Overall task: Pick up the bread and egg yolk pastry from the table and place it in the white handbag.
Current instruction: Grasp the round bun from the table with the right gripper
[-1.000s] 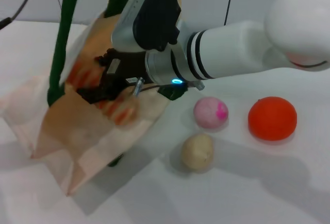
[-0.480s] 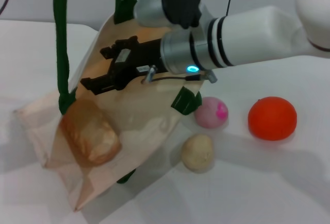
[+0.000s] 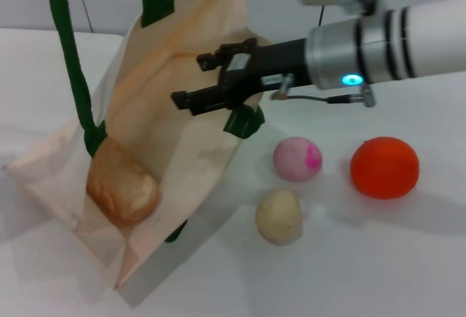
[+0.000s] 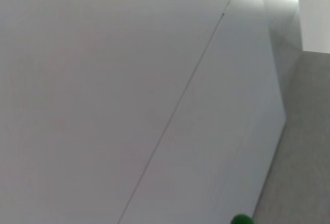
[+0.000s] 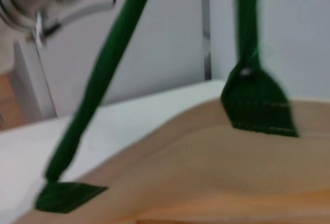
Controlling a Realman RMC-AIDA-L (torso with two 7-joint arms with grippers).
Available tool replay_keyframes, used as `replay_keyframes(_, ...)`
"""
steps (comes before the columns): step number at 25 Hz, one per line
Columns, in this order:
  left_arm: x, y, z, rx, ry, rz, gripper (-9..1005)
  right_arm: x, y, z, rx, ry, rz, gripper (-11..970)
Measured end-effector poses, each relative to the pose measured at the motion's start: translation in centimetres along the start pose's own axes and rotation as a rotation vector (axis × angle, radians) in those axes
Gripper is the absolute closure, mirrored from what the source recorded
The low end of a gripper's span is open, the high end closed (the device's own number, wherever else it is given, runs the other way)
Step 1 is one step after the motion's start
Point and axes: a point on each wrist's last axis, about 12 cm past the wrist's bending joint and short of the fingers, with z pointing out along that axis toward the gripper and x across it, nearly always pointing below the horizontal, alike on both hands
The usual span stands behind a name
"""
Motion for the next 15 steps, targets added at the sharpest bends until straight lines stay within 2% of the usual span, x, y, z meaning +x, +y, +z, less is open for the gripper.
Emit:
replay_keyframes(5,0.2,0.2,-0.7,-0.039,0.002,-0.004,877,1.5,-0.9,-3.0,-0.024,-0.065,0.032,80)
replay_keyframes(10,0.5,0.3,-1.7,-0.075,0.006,-0.005,877,4.3,-1.6,-5.7,0.000,-0.025,0.060,81)
replay_keyframes(15,0.8,0.2,-2.5,-0.093,0.008,-0.008,877,7.3,-0.7,-7.4,-0.040,0.040,0.085,82)
